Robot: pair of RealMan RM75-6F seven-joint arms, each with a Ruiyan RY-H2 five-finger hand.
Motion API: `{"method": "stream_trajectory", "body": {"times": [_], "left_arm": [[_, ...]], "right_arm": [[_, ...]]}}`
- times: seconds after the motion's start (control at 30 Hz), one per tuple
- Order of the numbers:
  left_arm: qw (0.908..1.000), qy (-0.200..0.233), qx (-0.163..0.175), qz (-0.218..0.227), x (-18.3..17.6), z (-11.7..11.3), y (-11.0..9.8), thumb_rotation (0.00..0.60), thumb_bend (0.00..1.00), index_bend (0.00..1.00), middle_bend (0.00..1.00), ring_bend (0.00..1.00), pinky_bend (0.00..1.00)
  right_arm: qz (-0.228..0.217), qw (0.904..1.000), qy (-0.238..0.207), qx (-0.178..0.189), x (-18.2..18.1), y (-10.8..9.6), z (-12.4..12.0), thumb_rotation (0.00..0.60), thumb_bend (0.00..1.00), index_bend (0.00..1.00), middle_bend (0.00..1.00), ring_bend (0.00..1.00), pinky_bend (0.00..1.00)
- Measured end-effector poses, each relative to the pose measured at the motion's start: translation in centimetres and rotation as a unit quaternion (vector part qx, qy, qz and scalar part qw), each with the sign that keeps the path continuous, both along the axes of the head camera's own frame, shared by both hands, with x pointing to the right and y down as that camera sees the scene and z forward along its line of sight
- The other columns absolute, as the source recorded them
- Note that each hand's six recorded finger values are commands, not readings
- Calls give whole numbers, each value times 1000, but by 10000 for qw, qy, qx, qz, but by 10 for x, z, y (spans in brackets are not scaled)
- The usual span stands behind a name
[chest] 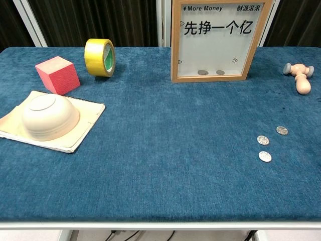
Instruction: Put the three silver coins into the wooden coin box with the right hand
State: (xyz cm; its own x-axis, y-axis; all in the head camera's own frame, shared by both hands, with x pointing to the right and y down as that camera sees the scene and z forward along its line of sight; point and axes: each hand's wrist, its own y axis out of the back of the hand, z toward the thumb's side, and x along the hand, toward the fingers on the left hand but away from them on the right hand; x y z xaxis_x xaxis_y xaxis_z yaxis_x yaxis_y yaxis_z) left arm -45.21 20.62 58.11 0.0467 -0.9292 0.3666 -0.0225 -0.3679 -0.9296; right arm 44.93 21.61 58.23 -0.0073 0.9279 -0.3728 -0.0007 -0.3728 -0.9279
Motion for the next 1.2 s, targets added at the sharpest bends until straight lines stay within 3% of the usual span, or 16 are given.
{"method": "stream_trajectory", "body": {"times": [0.6,0.9,1.2], "left_arm": [[9999,116,-14,5,4,-1,6,600,0,18,0,0,0],[10000,59,-47,-57,2,4,7,600,0,18,0,0,0],[9999,-28,-69,-137,-1,2,10,600,0,18,0,0,0]], "right_arm": [[-393,9991,-85,-156,-18,10,3,600,177,0,0,0,0],[-1042,9929,-102,-562,-49,18,26,600,194,0,0,0,0],[-1916,9771,-218,-896,-93,20,57,600,210,34,0,0,0]]}}
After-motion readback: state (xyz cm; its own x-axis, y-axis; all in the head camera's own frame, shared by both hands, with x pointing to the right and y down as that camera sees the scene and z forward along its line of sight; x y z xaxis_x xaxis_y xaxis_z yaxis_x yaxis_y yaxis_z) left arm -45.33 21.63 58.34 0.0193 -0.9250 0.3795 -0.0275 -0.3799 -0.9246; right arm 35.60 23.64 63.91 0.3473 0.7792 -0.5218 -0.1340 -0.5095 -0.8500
